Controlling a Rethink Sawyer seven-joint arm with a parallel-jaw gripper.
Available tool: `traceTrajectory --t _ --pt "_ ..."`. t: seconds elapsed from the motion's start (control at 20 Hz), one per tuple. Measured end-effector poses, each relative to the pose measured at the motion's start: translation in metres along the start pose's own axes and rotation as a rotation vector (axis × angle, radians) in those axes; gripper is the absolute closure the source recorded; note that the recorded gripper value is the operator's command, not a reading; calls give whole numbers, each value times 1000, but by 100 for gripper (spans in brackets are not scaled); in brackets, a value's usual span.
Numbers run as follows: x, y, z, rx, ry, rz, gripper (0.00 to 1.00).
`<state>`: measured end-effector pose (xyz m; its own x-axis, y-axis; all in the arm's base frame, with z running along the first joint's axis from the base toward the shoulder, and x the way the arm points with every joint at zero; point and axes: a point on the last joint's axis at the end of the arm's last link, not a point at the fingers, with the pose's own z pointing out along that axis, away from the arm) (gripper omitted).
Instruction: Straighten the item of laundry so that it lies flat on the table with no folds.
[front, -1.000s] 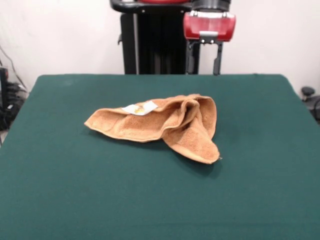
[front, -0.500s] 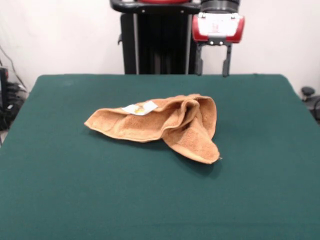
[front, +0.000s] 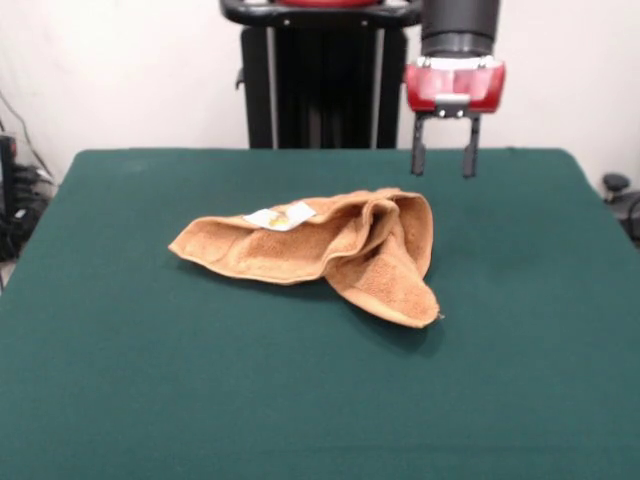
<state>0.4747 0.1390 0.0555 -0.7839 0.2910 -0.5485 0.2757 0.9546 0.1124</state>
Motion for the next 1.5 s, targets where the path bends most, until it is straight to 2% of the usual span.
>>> traceTrajectory --t 0.45,0.8,1.5 --pt "42 -38 36 35 82 31 0" --pt "43 -63 52 23 97 38 0" --pt "45 -63 58 12 106 45 0"
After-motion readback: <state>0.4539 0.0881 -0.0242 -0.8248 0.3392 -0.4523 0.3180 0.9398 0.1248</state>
